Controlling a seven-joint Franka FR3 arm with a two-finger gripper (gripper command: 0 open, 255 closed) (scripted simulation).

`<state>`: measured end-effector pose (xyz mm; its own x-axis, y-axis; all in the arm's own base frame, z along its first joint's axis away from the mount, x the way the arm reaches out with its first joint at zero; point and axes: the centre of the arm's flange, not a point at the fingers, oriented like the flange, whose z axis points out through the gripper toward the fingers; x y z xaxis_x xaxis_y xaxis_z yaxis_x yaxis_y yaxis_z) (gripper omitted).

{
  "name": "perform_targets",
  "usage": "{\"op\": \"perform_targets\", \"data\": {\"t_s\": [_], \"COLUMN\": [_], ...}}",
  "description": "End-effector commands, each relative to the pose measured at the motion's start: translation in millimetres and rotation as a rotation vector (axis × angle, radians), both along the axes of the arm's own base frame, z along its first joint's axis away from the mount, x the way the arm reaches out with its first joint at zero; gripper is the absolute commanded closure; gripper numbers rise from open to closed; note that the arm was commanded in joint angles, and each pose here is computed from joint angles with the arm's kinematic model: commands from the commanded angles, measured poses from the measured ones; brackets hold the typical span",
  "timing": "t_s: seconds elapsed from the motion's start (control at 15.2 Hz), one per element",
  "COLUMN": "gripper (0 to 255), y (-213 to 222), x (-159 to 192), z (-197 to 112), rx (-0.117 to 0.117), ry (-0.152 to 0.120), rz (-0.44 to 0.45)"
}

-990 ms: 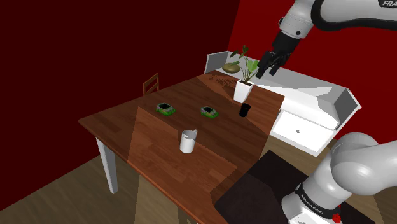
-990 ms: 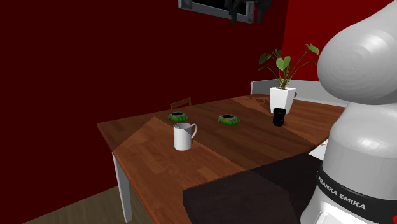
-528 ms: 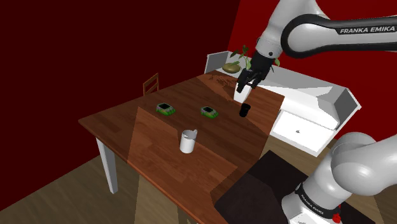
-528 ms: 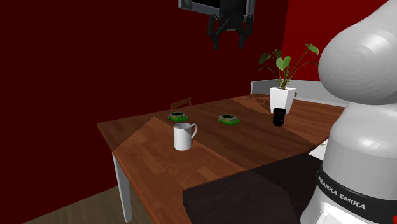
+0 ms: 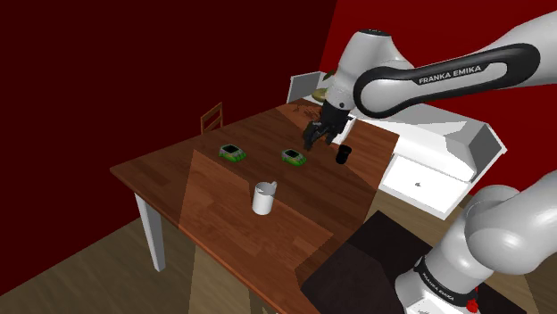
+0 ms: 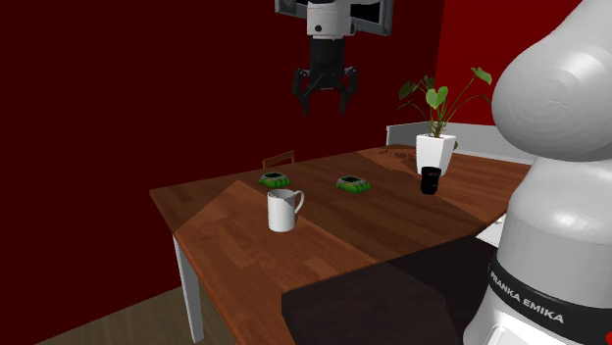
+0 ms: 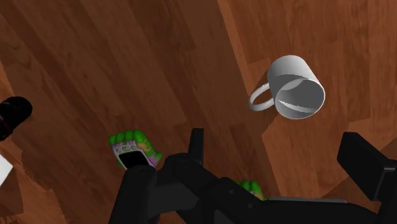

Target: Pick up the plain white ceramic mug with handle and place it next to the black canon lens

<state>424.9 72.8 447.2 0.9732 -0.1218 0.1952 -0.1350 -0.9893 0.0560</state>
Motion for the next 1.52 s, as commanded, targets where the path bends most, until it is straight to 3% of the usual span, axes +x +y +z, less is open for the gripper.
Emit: {"op": "perform_targets", "data": {"t_s": [0.0, 1.19, 1.45], "gripper": [0, 0, 0], "y": [10, 111, 111], "x": [12, 114, 118], "z": [-21, -209, -227], "rx": [0.003, 0.024, 0.024], "ry": [-0.001, 0.001, 0.001], "rz": [-0.003, -0.027, -0.027]}}
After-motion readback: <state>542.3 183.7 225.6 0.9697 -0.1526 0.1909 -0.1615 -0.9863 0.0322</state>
